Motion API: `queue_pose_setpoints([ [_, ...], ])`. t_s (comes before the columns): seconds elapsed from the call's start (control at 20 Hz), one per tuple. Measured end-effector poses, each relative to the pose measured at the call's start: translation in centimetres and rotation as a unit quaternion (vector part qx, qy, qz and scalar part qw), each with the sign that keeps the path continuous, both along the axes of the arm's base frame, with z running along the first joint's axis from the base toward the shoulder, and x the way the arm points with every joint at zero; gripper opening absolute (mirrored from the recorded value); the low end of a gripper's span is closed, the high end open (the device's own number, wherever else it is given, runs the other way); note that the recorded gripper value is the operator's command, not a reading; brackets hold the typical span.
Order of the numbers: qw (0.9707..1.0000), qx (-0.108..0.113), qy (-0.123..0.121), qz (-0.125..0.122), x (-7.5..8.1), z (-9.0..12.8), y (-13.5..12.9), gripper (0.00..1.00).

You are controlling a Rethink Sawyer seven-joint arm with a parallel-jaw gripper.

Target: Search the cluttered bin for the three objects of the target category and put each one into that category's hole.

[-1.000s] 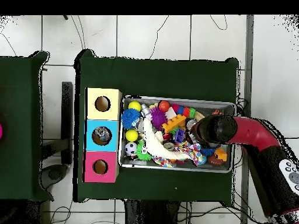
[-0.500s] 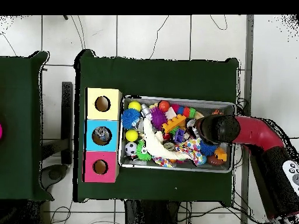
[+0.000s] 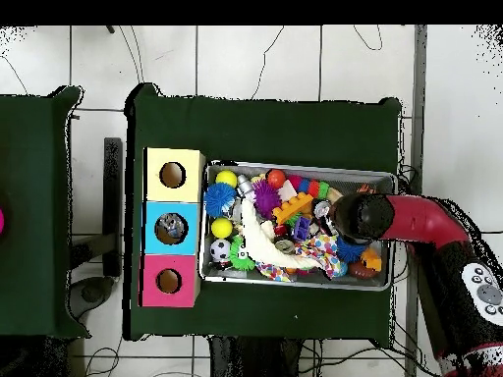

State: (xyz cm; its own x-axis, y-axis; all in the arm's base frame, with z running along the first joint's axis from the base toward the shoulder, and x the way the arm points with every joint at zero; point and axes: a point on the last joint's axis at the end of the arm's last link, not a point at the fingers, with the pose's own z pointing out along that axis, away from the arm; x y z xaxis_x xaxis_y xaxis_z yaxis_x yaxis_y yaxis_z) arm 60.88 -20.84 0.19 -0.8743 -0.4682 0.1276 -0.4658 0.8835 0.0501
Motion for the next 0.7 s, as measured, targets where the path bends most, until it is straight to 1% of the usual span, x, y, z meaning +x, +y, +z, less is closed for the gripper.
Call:
queue_pose_setpoints([
  [0.15, 0.9995, -0.026, 0.013, 0.015, -0.1, -0.8, -0.1, 1.0],
  [0.2, 0.9987, -0.041, 0.018, 0.023, -0.1, -1.3, -0.1, 1.0],
  [0.3, 0.9978, -0.056, 0.022, 0.029, 0.1, -1.5, -0.2, 1.0],
  [0.45, 0.997, -0.067, 0.022, 0.033, 0.4, -1.4, -0.3, 1.0],
  [0.55, 0.9958, -0.082, 0.023, 0.034, 0.6, -1.2, -0.7, 1.0],
  [0.7, 0.9946, -0.095, 0.025, 0.034, 0.6, -0.9, -1.4, 1.0],
])
